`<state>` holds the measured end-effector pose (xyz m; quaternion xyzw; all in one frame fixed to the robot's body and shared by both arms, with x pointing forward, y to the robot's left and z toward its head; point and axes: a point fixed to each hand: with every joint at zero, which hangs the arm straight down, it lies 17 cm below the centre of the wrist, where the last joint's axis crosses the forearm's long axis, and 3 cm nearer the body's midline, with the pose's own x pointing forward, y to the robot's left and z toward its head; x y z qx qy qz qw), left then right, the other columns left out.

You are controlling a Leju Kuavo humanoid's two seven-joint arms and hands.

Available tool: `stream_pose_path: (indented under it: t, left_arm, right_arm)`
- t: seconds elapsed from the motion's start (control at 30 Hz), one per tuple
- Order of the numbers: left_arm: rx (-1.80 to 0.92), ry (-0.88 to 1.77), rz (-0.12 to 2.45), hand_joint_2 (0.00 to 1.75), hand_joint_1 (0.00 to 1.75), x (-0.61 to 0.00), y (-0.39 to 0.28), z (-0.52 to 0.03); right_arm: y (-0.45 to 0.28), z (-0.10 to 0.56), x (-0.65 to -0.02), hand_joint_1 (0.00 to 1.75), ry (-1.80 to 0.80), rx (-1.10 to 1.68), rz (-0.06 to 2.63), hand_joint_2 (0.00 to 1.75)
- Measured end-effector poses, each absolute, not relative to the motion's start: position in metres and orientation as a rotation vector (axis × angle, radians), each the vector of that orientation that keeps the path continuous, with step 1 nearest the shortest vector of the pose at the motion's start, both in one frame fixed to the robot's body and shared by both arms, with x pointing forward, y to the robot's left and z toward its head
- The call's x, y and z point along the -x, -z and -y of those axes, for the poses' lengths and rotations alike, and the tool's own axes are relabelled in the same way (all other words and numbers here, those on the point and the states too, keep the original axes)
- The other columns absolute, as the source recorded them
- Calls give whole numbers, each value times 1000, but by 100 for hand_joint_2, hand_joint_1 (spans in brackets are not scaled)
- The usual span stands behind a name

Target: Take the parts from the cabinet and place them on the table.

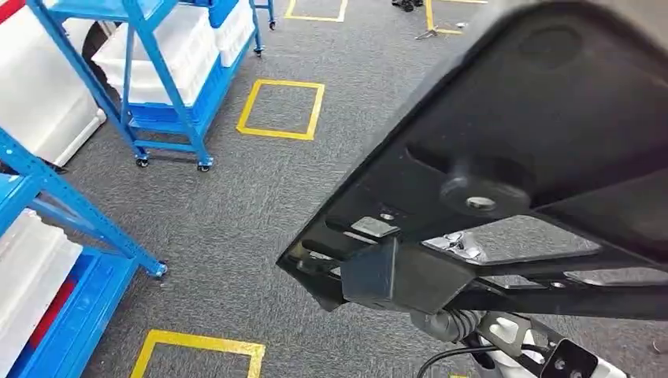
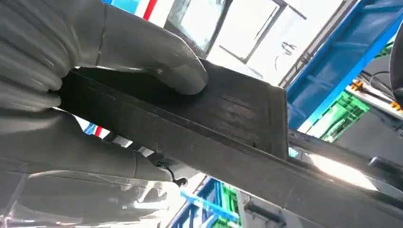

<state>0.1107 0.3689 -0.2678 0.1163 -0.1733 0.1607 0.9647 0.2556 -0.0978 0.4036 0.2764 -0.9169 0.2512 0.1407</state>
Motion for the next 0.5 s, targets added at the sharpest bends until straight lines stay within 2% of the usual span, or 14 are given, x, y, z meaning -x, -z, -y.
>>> stream_pose_path:
  t: [0.5]
  left_arm:
    - [-246,-397,307,175,0,-99,272,-358]
  right_arm:
    - [-383,100,-259,171,-727,-881,2547,175]
